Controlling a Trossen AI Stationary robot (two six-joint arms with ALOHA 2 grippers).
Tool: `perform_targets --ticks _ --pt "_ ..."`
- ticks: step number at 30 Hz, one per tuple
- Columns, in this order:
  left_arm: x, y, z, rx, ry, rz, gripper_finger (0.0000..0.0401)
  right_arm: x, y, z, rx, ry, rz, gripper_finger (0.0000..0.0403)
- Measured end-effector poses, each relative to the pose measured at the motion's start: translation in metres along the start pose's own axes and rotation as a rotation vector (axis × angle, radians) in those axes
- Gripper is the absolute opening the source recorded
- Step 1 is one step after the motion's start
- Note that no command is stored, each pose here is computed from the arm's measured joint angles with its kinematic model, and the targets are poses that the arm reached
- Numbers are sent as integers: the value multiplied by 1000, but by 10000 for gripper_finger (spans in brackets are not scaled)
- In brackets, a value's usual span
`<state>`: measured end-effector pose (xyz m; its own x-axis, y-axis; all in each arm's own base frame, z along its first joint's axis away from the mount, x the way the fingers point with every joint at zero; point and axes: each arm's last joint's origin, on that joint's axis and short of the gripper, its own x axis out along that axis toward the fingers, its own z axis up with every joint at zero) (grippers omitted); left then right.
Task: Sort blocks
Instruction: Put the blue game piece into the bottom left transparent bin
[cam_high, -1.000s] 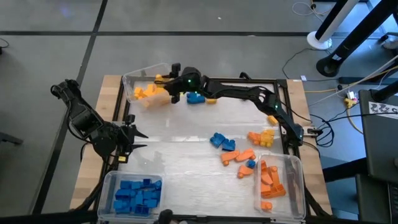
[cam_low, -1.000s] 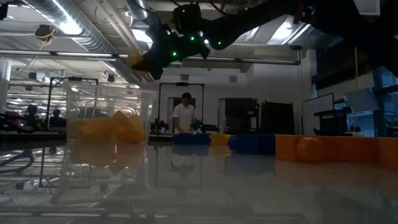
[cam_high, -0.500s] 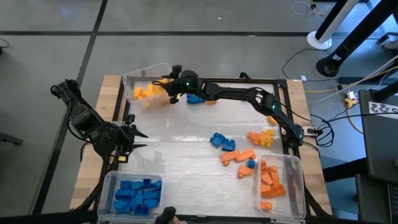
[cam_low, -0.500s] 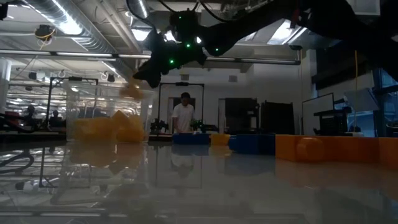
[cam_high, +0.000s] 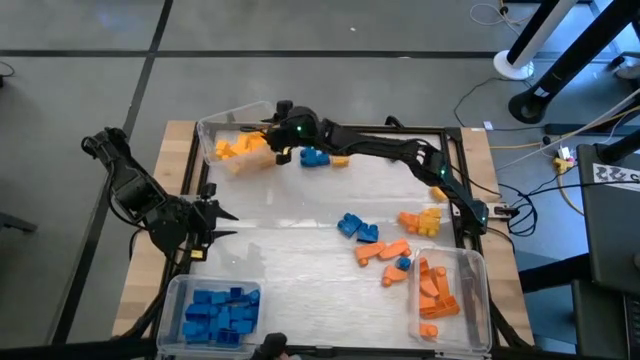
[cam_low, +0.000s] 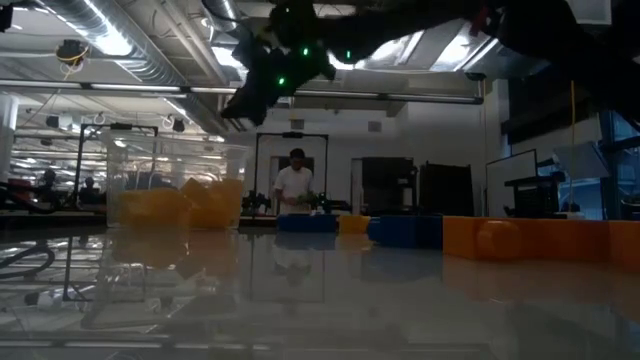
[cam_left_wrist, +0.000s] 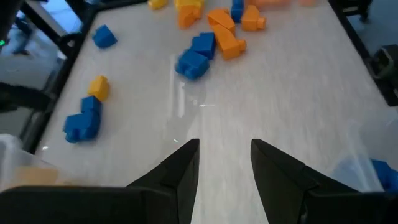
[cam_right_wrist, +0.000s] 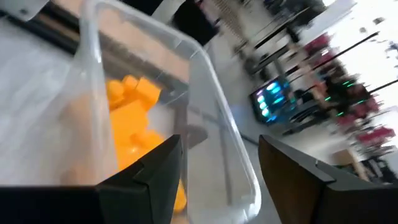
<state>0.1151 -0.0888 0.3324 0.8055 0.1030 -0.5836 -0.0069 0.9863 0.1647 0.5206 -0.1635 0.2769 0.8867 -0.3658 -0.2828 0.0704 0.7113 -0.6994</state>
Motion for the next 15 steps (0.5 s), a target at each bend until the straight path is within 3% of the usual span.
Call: perform_targets --ticks 6,10,15 --pt "2 7 3 5 -44 135 134 -40 -30 21 -30 226 176 214" --pt "8 16 6 -47 -39 202 134 -75 -41 27 -34 322 223 214" --pt "19 30 17 -99 -59 277 134 -123 -64 44 45 355 212 214"
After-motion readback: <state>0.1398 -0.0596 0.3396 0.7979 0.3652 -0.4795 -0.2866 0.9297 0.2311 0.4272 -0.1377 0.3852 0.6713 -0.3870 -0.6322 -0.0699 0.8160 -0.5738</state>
